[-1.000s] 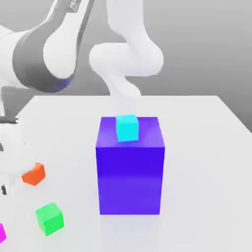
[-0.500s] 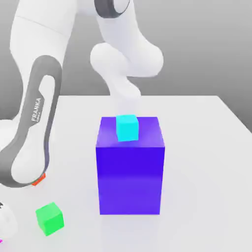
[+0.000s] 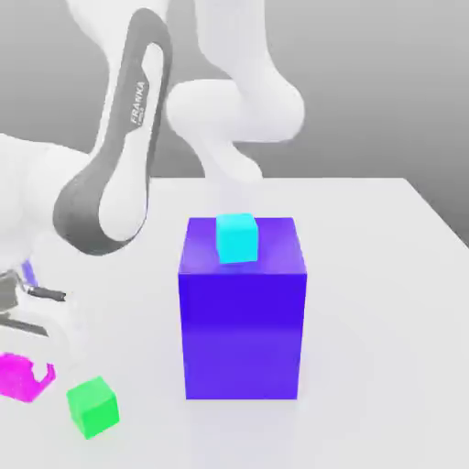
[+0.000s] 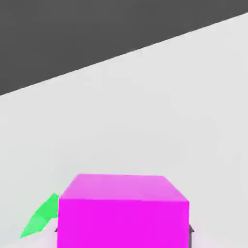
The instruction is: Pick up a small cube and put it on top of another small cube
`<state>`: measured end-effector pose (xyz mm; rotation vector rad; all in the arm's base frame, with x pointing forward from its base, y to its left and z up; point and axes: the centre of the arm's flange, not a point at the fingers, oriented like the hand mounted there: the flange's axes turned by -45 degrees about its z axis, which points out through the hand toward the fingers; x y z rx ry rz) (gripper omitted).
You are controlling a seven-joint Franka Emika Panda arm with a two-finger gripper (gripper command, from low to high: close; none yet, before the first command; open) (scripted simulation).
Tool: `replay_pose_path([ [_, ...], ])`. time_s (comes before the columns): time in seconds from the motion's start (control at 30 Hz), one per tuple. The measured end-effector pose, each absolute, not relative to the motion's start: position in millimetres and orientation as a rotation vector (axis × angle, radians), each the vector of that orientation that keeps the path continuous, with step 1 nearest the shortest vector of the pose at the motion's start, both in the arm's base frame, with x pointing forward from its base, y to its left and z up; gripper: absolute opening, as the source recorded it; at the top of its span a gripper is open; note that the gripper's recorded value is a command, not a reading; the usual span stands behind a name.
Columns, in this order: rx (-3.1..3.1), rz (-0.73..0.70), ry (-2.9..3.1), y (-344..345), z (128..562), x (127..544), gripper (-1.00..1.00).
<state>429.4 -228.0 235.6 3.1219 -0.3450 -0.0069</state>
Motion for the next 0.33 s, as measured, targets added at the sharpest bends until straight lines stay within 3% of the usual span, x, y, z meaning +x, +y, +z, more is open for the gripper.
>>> replay_pose_path([
  [0.1,3.135,0.0,-0.215,-201,234,418,-1.0],
  [0.23,3.137,0.001,-0.192,-196,191,417,-1.0],
  [0.27,3.136,0.0,-0.193,-196,183,416,1.0],
  [0.33,3.136,0.0,-0.193,-196,183,416,1.0],
])
